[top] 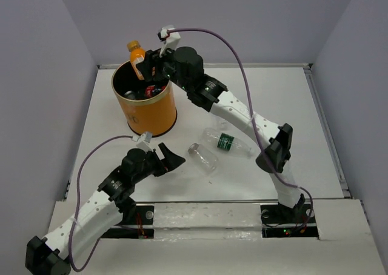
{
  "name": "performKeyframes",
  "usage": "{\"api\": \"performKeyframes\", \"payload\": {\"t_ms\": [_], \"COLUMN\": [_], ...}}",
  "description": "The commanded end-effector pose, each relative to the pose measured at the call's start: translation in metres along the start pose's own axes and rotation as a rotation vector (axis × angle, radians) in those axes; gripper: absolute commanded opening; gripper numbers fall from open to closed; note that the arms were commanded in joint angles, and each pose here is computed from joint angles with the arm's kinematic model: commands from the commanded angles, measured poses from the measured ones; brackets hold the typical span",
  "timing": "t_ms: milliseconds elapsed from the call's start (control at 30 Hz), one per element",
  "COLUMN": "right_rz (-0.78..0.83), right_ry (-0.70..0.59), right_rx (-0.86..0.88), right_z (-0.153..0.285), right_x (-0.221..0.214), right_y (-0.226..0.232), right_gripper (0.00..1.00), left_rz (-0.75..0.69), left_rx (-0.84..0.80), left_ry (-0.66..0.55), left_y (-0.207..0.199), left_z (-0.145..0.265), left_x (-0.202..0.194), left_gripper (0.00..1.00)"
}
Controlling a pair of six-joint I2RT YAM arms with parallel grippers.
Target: Put the plastic bottles in the bin
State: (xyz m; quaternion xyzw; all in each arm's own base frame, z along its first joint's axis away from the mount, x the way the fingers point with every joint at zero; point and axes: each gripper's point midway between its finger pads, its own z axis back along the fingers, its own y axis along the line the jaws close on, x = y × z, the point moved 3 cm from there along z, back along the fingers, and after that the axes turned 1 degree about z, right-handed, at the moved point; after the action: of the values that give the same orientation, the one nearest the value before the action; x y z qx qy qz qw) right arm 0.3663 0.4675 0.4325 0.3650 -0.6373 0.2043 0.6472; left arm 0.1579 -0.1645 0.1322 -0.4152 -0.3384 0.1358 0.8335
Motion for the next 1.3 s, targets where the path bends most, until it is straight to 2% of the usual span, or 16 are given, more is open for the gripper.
{"api": "performKeyframes", "payload": {"t_ms": [0,33,100,133,200,267,333,367,433,467,600,633,667,833,1000,1267], "right_rz": [0.038,0.033,0.027,0.025,0.032,0.045,0.068,0.072,0.090,0.091,0.077,0.067,0.061,0.015,0.008,-0.037], "right_ry": [0.006,0.024,0.036,0.030,0.052,0.029,0.084,0.055,0.133,0.100,0.225,0.176,0.233,0.259,0.304,0.316], "right_rx": [0.057,0.072,0.081,0.082,0.078,0.083,0.067,0.061,0.030,0.026,-0.021,-0.013,-0.020,-0.036,-0.065,-0.021], "right_z": [-0.022,-0.028,-0.029,-0.025,-0.019,0.000,0.013,0.031,0.049,0.071,0.129,0.137,0.149,0.198,0.219,0.230], "right_x": [-0.007,-0.019,-0.023,-0.017,-0.022,0.002,-0.013,0.009,-0.018,0.003,-0.056,-0.036,-0.065,-0.089,-0.116,-0.125], "right_y": [0.012,0.013,0.014,0.015,0.013,0.016,0.009,0.010,0.000,0.001,-0.020,-0.016,-0.022,-0.031,-0.040,-0.034], "right_gripper": [0.60,0.81,0.95,0.96,0.97,0.97,0.97,0.97,0.97,0.97,0.96,0.96,0.96,0.96,0.96,0.96], "left_rz": [0.075,0.071,0.099,0.094,0.114,0.112,0.086,0.083,0.087,0.076,0.110,0.104,0.119,0.145,0.144,0.079], "left_rx": [-0.071,-0.086,-0.066,-0.075,-0.058,-0.030,0.030,0.048,0.078,0.096,0.100,0.102,0.105,0.108,0.186,0.217], "left_ry": [-0.043,-0.010,0.009,0.021,0.011,0.006,0.022,-0.005,0.004,0.025,0.011,0.001,-0.018,-0.081,-0.132,-0.191], "left_y": [-0.021,-0.025,-0.022,-0.025,-0.026,-0.029,-0.022,-0.023,-0.022,-0.022,-0.034,-0.035,-0.036,-0.044,-0.033,-0.041], "left_z": [-0.012,-0.014,-0.019,-0.019,-0.022,-0.027,-0.034,-0.038,-0.049,-0.056,-0.071,-0.073,-0.075,-0.078,-0.081,-0.098], "left_x": [-0.007,-0.018,-0.028,-0.036,-0.041,-0.050,-0.064,-0.062,-0.071,-0.078,-0.086,-0.087,-0.085,-0.079,-0.074,-0.064], "left_gripper": [0.99,0.99,0.99,0.99,0.99,0.99,0.99,0.99,0.99,0.99,0.99,0.99,0.99,0.99,0.99,0.99]}}
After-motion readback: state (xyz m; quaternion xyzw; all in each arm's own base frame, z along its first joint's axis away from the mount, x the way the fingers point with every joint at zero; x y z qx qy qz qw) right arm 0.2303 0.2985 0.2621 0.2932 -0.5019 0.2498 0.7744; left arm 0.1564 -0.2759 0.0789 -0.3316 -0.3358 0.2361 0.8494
